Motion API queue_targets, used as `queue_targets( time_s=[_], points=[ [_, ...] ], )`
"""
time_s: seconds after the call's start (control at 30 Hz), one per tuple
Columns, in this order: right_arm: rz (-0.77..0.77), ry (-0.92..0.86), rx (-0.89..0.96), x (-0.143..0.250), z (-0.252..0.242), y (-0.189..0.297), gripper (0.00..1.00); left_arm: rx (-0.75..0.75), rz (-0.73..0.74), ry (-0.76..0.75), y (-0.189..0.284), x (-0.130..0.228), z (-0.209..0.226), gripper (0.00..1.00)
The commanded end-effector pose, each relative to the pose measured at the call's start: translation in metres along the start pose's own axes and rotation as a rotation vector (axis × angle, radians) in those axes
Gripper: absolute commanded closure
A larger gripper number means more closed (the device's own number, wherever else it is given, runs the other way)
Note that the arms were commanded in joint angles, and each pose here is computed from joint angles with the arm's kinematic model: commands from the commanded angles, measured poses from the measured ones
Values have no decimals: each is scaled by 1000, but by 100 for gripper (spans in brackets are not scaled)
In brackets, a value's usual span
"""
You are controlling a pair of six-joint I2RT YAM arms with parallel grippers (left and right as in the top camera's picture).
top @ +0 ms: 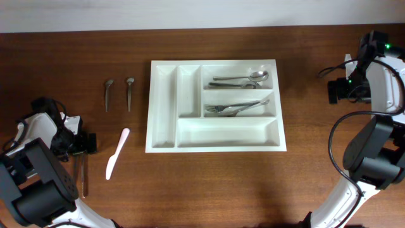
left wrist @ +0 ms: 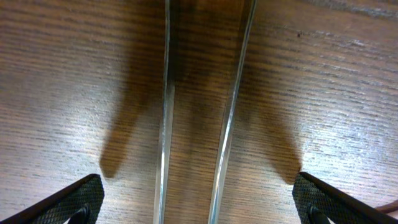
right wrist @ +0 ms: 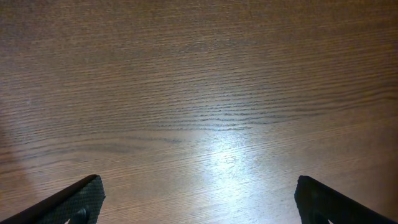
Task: Pack container
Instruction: 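Close the left gripper on the knife handle, then lift the knife and carry it right over the tray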
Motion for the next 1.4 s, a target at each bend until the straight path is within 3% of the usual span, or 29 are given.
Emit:
queue_targets(
  time_s=[0.0, 0.53, 0.6, 0.7, 0.9, 1.17, 1.37],
  points=[
    [0, 0, 13, 2, -3, 2, 2, 15, -5, -27, -4, -3, -1, 1],
    [0, 0, 13, 2, -3, 2, 1, 32, 34, -30, -19, 0, -3, 0],
    [0, 1, 13, 2, -3, 2, 1, 32, 34, -30, -19, 0, -3, 11],
    [0, 0, 13, 2, -3, 2, 1, 32, 34, -30, -19, 0, -3, 48],
    [0, 0, 13, 2, -3, 2, 1, 32, 33, -25, -19, 0, -3, 98],
    [0, 0, 13, 2, -3, 2, 1, 23, 7, 65, -4, -14, 2, 98],
    [0, 0, 13, 2, -3, 2, 1, 68, -68, 34, 51, -51, -5, 98]
  ],
)
Point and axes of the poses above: each gripper's point midway between its finger pads, its own y axis back along the fingers, its own z axis along the line the jaws close on, x = y × z, the point moved 1 cm from there along y, back along the fingers, and after that the axes turned 5 degrees about -y, right-handed, at the moved point
